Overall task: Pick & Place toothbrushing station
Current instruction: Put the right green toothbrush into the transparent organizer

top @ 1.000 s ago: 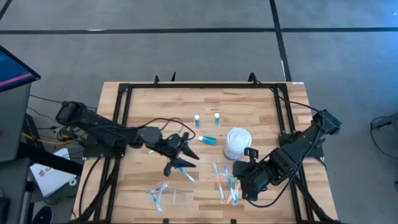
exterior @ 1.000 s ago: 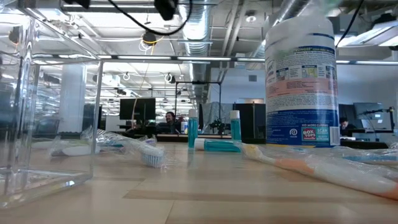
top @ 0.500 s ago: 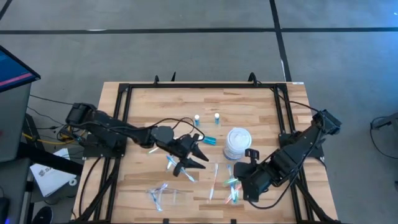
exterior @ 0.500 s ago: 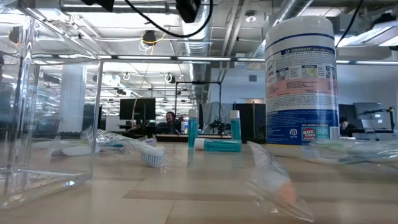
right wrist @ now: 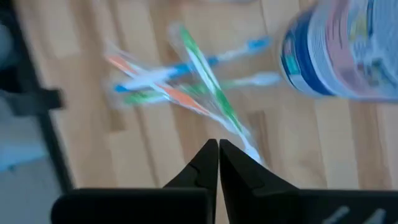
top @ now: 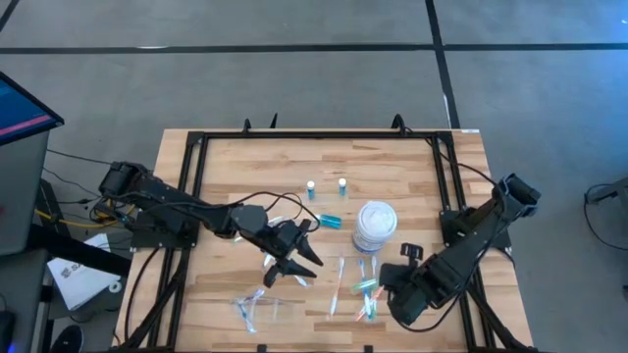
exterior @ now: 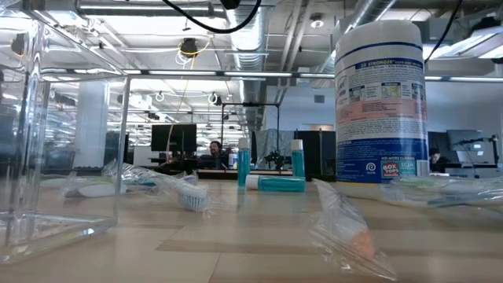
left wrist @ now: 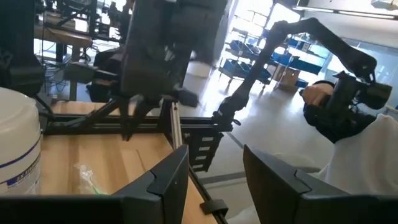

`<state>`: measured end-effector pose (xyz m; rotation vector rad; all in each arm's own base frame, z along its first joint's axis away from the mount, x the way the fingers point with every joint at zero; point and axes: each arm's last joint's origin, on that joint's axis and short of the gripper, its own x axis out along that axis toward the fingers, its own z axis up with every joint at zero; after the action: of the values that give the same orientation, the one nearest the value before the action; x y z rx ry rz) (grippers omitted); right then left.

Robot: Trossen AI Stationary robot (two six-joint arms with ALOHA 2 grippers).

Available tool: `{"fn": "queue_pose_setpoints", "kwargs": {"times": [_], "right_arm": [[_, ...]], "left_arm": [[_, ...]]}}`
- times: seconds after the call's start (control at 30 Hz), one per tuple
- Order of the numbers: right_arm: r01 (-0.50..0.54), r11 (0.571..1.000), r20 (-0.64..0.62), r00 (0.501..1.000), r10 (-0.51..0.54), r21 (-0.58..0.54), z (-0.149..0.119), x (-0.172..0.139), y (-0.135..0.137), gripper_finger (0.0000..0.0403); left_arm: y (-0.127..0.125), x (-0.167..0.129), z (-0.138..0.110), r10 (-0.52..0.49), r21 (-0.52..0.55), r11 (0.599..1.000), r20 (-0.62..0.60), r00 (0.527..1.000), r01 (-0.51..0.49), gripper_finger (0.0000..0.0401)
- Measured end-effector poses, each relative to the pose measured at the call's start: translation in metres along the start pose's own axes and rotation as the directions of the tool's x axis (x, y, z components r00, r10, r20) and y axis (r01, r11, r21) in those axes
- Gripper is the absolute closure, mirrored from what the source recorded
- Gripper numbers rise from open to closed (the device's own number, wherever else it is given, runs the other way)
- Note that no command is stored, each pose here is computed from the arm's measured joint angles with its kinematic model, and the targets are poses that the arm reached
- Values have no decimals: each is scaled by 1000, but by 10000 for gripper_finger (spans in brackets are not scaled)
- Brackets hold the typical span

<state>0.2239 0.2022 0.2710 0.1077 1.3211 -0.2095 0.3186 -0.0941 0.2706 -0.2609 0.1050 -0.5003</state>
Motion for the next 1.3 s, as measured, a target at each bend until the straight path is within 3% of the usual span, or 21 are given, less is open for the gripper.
{"fn": "queue_pose_setpoints", "kwargs": {"times": [0.2,0.73,0.97,1.3], "right_arm": [[55,997,-62,997,-52,46,-13,25,-6,345],[93,995,-116,989,-88,45,-35,66,-14,205],[87,995,-111,991,-81,48,-42,81,-17,176],[134,990,-108,986,-129,44,-47,97,-29,173]], "left_arm": [[0,0,0,1,0,1000,0,1000,-1,252],[0,0,0,0,1,1000,-1,1000,0,252],[-1,0,0,-3,1,1000,-2,1000,3,252],[-1,0,-1,-3,1,1000,-2,1000,3,252]]}}
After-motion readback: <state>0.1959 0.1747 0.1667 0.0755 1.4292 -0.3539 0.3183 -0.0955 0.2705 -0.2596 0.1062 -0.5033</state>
